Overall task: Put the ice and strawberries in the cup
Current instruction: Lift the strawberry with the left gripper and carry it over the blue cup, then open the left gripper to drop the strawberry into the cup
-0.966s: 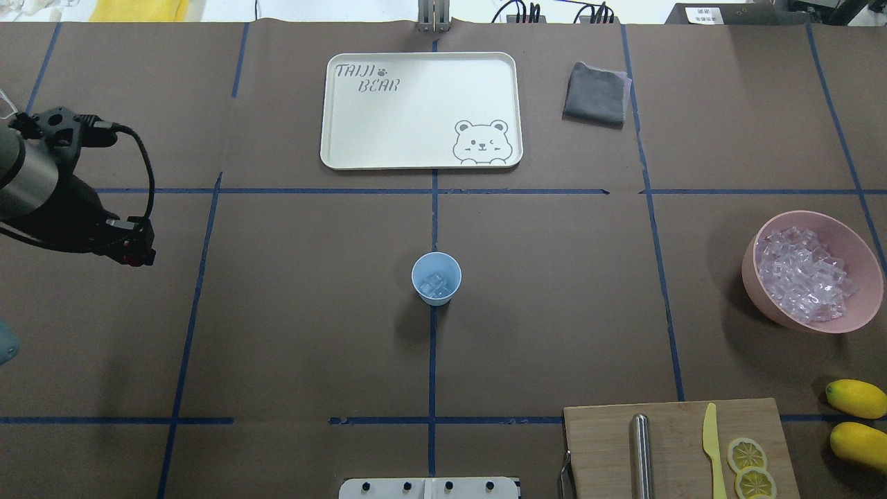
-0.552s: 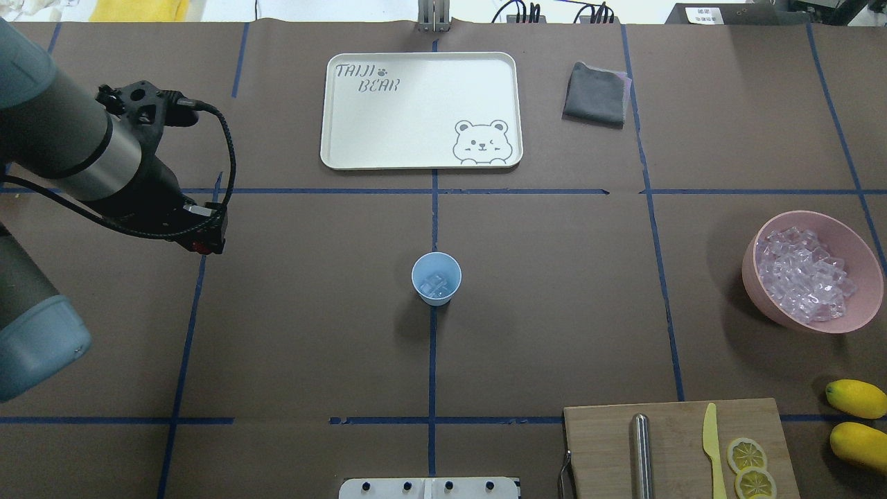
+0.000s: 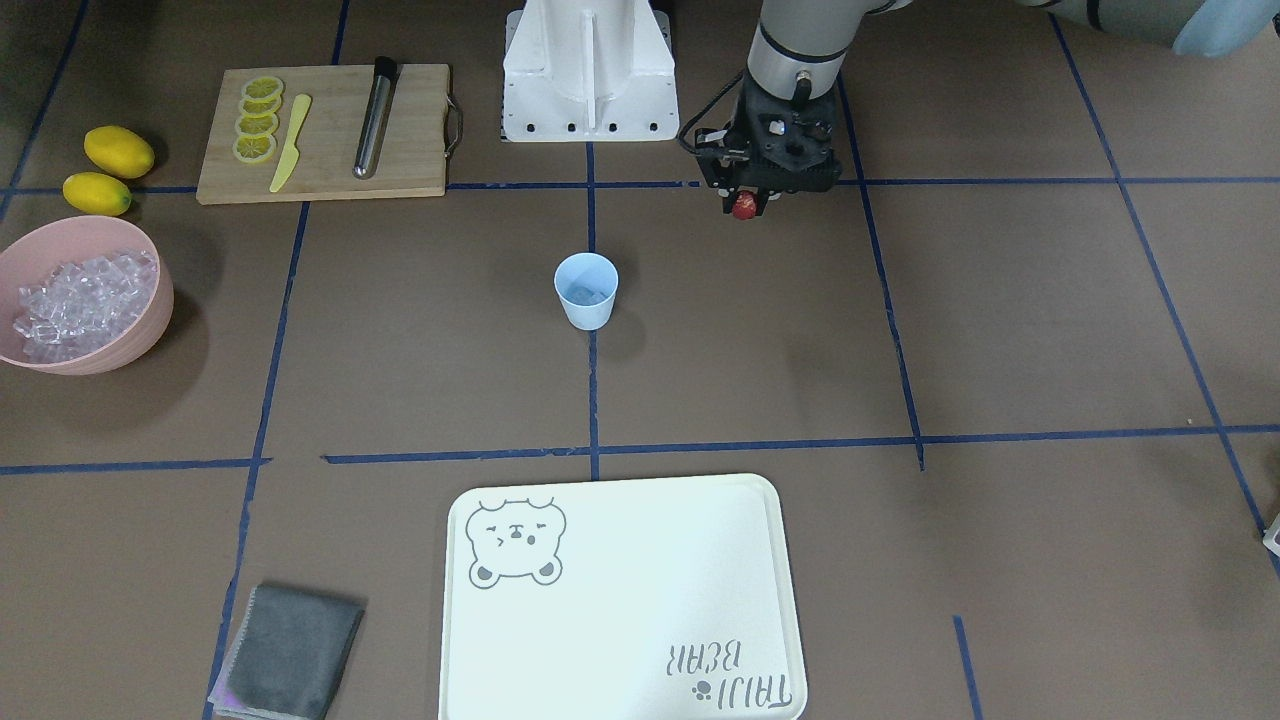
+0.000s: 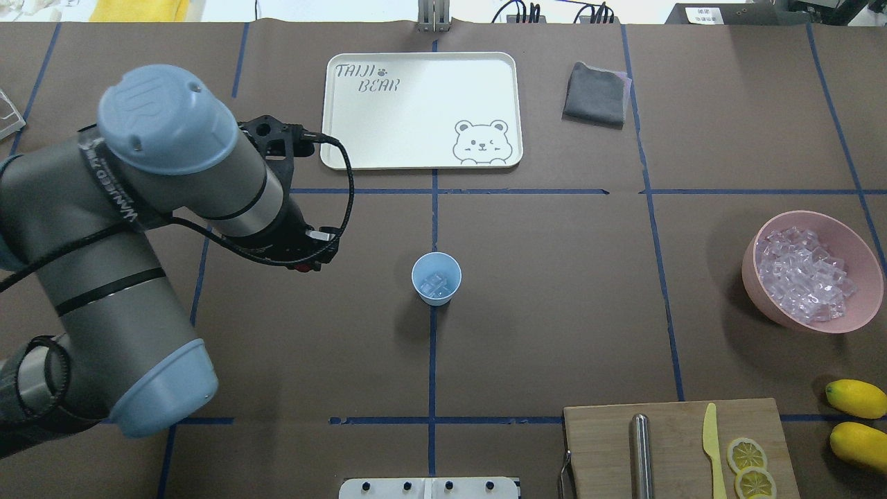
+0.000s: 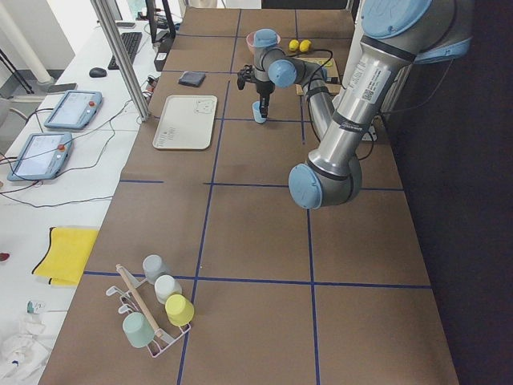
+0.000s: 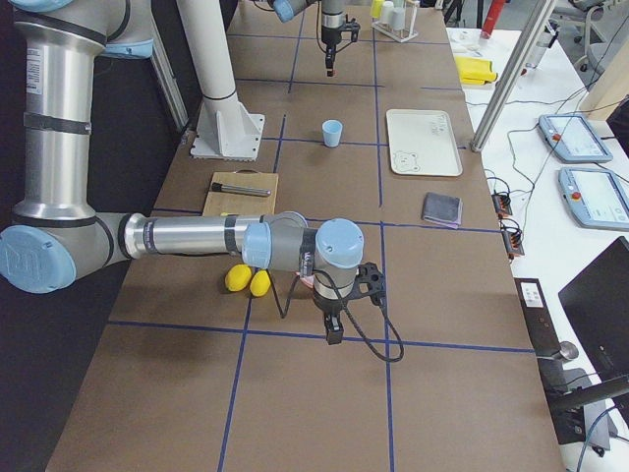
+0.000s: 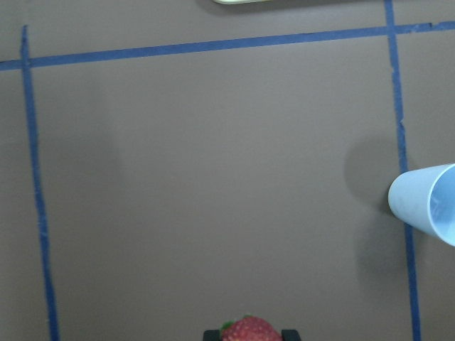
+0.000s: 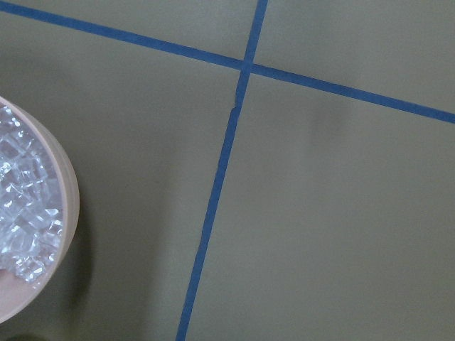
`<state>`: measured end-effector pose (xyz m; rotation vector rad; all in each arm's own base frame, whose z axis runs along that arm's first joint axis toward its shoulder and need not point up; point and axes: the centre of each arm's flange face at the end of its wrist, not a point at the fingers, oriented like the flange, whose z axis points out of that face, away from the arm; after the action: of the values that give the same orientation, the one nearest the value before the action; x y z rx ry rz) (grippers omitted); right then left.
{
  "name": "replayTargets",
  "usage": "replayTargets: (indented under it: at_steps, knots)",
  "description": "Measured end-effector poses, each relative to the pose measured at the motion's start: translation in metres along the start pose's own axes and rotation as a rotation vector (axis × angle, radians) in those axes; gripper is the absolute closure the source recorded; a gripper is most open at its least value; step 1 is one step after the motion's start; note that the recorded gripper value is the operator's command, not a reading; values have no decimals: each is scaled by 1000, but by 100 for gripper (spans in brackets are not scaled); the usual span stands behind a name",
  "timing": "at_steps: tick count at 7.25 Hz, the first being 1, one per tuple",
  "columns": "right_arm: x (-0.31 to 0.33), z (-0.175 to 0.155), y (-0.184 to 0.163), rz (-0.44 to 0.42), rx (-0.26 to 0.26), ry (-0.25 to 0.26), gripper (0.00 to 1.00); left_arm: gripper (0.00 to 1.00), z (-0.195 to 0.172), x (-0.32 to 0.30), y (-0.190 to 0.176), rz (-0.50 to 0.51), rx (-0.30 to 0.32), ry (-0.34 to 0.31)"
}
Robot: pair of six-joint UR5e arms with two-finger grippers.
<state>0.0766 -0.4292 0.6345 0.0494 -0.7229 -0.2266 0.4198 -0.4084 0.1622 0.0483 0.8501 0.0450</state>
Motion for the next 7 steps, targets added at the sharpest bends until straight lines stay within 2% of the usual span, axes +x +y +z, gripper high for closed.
replayTargets:
  at_steps: [2, 4, 6, 7]
  knots:
    - [-1, -1, 0, -1, 1, 0, 0, 94, 17, 52, -19, -52, -7, 1]
    - [-1, -2, -1, -2, 3, 1, 0, 93, 45, 104, -27, -85, 13, -16]
    - [-2, -3, -1, -5, 5, 2, 0, 78, 68, 144, -34, -113, 10, -40]
    - [-3, -4, 0, -6, 7, 2, 0, 61, 77, 154, -34, -122, 2, -52]
